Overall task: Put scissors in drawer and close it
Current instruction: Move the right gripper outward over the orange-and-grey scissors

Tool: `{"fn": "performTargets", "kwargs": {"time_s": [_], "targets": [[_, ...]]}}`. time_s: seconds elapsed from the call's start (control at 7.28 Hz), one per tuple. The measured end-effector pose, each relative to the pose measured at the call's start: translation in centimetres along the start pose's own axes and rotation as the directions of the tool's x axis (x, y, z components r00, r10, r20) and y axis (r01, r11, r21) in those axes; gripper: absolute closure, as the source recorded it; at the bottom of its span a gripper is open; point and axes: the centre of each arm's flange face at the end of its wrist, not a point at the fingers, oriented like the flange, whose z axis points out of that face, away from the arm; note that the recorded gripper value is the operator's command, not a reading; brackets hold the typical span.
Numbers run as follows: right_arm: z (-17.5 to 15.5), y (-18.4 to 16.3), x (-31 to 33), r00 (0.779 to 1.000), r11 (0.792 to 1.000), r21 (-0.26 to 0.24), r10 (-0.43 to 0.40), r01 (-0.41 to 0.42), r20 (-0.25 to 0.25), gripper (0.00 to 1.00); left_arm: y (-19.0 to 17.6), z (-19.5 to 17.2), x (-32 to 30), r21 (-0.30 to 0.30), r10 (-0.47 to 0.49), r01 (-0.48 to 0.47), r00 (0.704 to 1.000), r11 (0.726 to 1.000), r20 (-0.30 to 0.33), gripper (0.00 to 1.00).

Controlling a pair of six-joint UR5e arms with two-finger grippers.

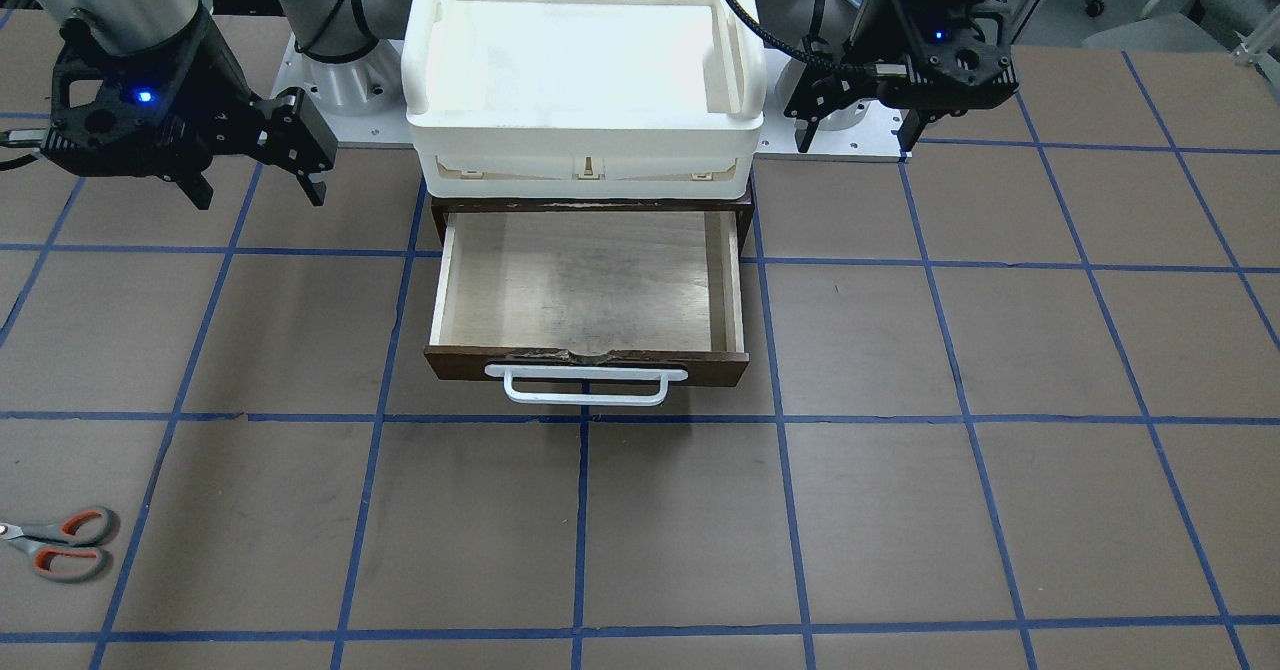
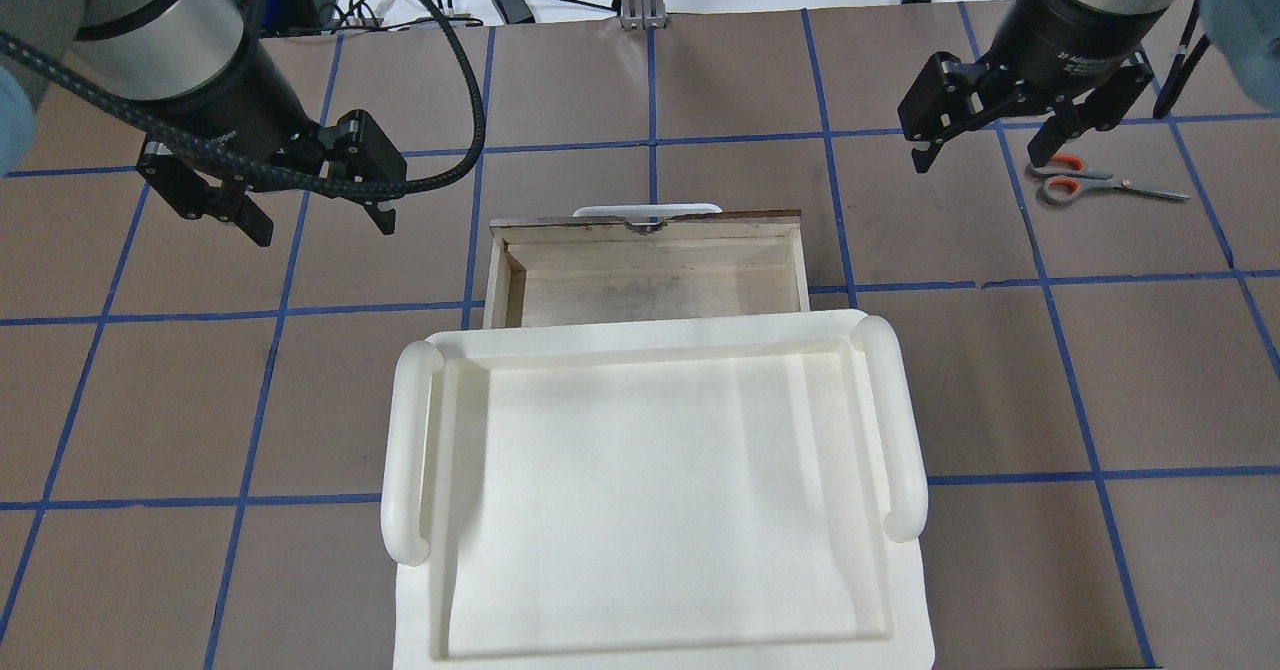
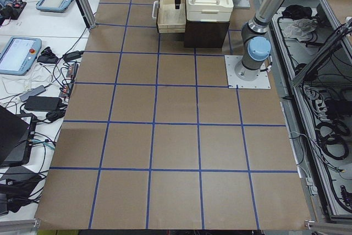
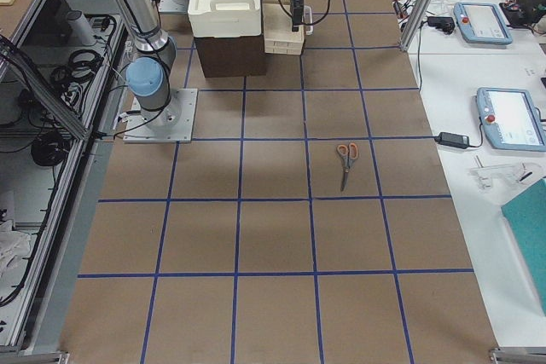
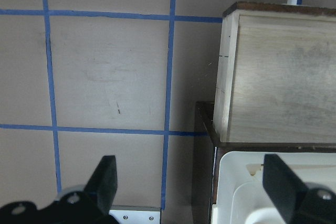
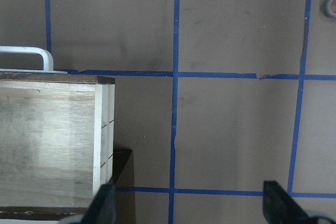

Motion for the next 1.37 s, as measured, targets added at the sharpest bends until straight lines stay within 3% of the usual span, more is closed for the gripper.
{"fn": "performTargets", "kwargs": {"time_s": [0.55, 0.82, 1.37], "targets": [[0.4, 0.0, 0.1, 1.0, 1.0, -0.007, -0.015, 0.015, 0.001, 0.0, 0.1, -0.1, 0.0, 0.001, 0.0, 0.0, 1.0, 1.0, 0.0, 0.0], [0.3, -0.1, 0.3, 0.994, 0.994, 0.001, -0.111, 0.111, -0.002, 0.0, 0.1, -0.1, 0.0, 0.001, 0.0, 0.0, 1.0, 1.0, 0.0, 0.0], [-0.1, -0.4, 2.0, 0.952, 0.961, -0.014, -0.277, 0.278, -0.126, 0.0, 0.1, -0.1, 0.0, 0.001, 0.0, 0.0, 1.0, 1.0, 0.0, 0.0]]}}
